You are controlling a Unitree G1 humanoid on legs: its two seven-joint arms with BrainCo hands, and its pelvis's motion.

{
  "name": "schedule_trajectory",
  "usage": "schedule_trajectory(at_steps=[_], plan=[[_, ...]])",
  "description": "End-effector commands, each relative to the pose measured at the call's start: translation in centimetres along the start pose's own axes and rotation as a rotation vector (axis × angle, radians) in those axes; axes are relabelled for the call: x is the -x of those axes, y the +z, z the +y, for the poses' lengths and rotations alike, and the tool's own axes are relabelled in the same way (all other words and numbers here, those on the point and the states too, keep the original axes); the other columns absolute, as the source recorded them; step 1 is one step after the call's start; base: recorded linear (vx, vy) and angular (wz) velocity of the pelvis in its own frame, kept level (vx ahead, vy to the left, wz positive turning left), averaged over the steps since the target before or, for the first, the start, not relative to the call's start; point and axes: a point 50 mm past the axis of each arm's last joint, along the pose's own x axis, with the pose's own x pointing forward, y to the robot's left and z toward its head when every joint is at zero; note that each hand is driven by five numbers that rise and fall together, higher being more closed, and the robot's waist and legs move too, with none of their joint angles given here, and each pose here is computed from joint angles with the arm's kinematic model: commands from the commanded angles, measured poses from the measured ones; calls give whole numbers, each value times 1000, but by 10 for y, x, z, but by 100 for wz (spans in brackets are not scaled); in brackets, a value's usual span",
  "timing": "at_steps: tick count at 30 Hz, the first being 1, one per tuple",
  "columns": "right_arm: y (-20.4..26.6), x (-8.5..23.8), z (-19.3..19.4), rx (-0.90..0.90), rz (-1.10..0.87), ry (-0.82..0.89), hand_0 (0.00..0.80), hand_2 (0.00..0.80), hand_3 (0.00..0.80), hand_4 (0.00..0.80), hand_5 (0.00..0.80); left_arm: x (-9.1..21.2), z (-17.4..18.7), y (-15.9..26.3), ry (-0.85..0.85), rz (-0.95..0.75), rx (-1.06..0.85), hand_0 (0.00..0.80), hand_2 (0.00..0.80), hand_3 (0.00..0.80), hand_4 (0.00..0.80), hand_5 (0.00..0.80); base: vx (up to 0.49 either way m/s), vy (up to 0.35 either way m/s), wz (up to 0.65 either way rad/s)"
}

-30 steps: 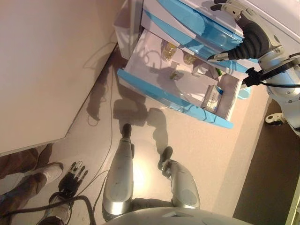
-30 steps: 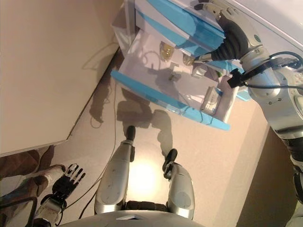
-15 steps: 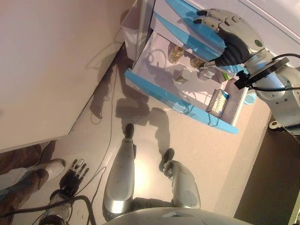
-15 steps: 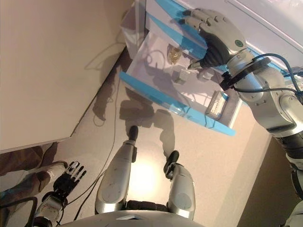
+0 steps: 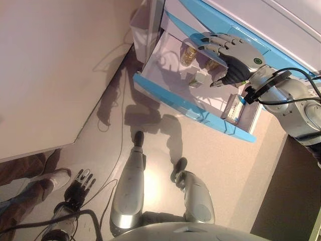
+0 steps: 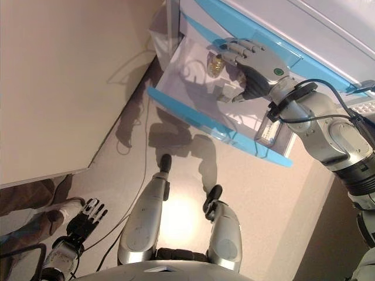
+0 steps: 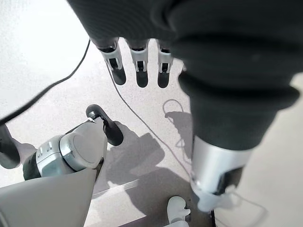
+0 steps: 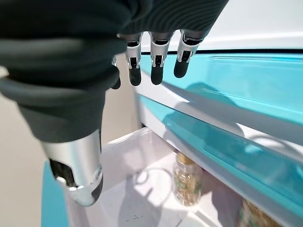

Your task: Open the drawer and pick up the medicine

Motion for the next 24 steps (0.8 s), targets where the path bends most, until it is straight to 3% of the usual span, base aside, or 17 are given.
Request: schedule_trajectory(at_steps=[1,24], plan=[[15,-5,-19,95,-85,-64,0,0,0,0,0,11,7,-20,9,64,-14,0,0,0,0,0,0,0,0],[-27,-14,42,61,139,99,0,0,0,0,0,4,-5,-22,-21,87,-18,0,0,0,0,0,0,1,0]])
